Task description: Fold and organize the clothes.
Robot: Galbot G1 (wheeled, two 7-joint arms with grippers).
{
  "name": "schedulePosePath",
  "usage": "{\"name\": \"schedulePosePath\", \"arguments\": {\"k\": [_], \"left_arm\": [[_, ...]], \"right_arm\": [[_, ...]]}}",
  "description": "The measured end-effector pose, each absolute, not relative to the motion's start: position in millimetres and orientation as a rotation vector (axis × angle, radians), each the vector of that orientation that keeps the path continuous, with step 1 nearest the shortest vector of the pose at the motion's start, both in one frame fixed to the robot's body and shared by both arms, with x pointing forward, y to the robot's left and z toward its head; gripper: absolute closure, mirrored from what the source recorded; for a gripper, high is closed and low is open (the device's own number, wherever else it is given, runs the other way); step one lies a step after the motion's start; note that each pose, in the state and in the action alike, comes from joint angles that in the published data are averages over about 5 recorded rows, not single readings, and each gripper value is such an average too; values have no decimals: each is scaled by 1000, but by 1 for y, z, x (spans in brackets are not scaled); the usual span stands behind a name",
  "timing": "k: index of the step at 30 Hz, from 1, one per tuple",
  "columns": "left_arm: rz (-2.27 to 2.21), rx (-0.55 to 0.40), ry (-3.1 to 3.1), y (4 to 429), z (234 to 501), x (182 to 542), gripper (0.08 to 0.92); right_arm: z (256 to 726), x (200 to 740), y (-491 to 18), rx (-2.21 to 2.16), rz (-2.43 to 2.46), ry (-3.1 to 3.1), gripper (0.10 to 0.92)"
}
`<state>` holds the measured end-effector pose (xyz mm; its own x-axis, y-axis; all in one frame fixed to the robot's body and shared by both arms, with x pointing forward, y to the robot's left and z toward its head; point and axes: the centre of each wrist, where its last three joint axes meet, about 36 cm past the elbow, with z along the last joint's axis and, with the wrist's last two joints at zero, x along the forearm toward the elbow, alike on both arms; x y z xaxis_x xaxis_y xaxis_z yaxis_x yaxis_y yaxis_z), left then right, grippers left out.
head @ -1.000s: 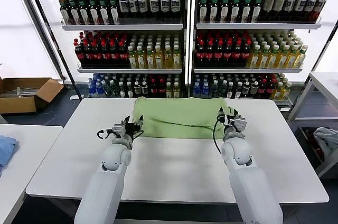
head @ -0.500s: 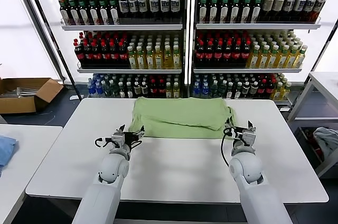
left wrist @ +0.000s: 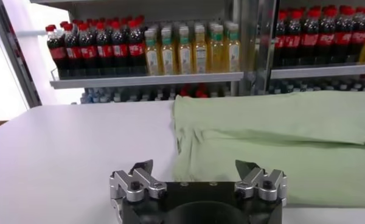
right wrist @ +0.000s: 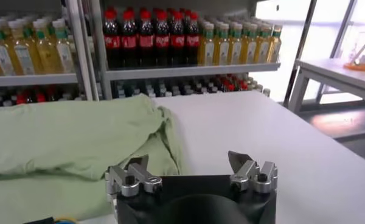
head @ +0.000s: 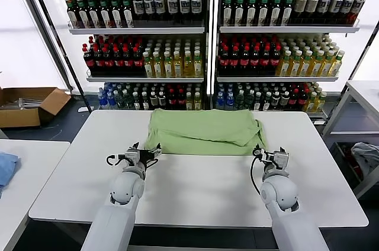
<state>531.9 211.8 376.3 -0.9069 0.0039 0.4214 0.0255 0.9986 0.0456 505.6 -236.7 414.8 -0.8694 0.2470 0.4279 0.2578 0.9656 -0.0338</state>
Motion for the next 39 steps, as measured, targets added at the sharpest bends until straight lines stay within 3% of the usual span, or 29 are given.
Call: {"name": "schedulePosePath", "arguments": {"k": [5,8,31,39], "left_arm": [[-75,-15,-2693,213,372,537,186],[-80,-14,-2686,213,371,538,233],[-113,-39,-2647,213,362,521,877],[-126,-49,-2649,215,361,510,908]], "right_arm": [[409,509,-236,-362,-40,-2652,202],[405,510,-234,-360,-41,-2638,247],[391,494,-231,-332,-35,-2603,886],[393,477,-233,-330,-27,-2610,915]]}}
